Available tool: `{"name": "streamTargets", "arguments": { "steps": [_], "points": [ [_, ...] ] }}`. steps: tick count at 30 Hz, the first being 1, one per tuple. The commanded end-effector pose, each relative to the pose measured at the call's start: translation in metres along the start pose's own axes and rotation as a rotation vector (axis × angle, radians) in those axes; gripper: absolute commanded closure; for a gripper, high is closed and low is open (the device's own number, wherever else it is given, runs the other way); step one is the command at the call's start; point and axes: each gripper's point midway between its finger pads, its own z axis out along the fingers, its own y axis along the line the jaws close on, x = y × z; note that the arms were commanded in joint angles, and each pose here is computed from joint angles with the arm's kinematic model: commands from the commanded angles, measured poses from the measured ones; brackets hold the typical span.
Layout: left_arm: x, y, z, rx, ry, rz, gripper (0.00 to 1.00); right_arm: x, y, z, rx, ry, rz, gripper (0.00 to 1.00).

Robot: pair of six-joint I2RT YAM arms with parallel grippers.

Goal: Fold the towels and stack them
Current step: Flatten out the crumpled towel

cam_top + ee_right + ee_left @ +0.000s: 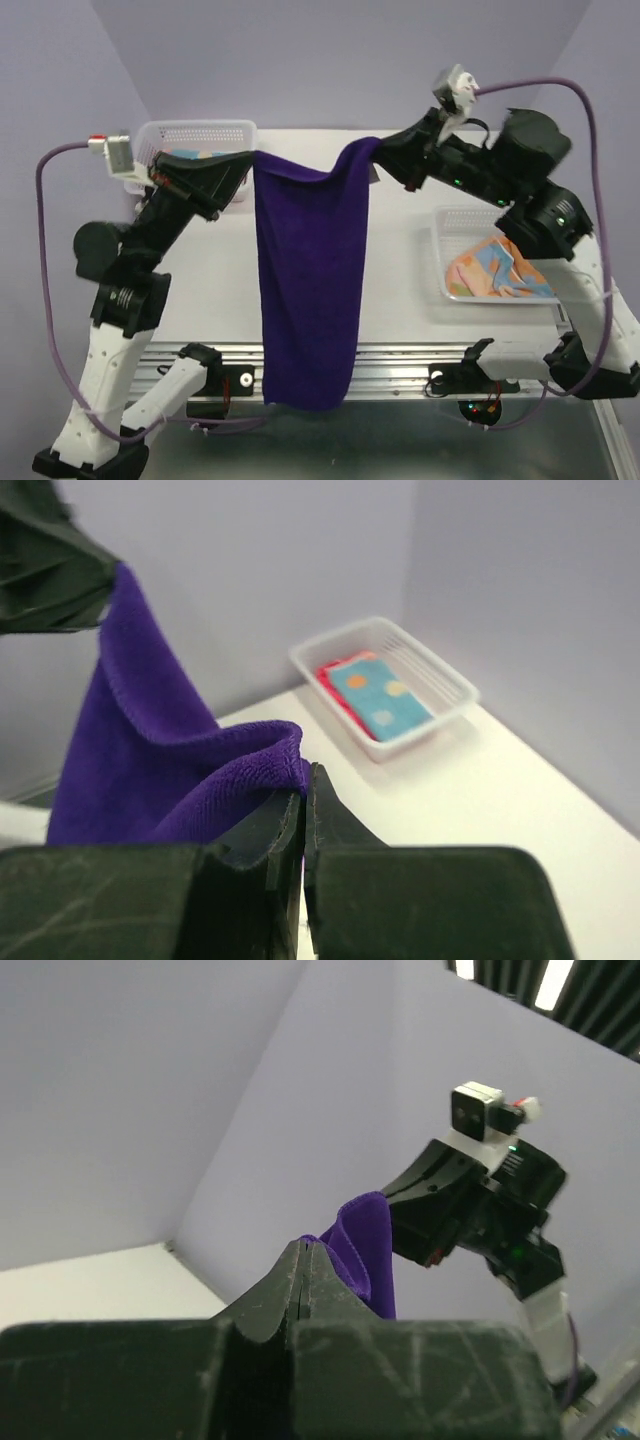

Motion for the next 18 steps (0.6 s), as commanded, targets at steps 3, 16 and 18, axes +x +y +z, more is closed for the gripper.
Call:
{"name": "streamTargets", "arguments": {
  "steps": [3,16,18],
  "points": [
    [0.024,0.139,0.043,-0.367,-0.010,0.052,1.00,0.068,-0.143,0.034,0.613,0.135,-0.082,0.99],
    [0.072,0.352,0.073,-0.728,0.053,0.149,1.00,0.220,-0.304,0.085,0.671,0.325,-0.054,0.99],
    [0.096,0.392,0.076,-0.764,0.106,0.142,1.00,0.228,-0.316,0.093,0.642,0.314,-0.074,0.99]
  ]
}}
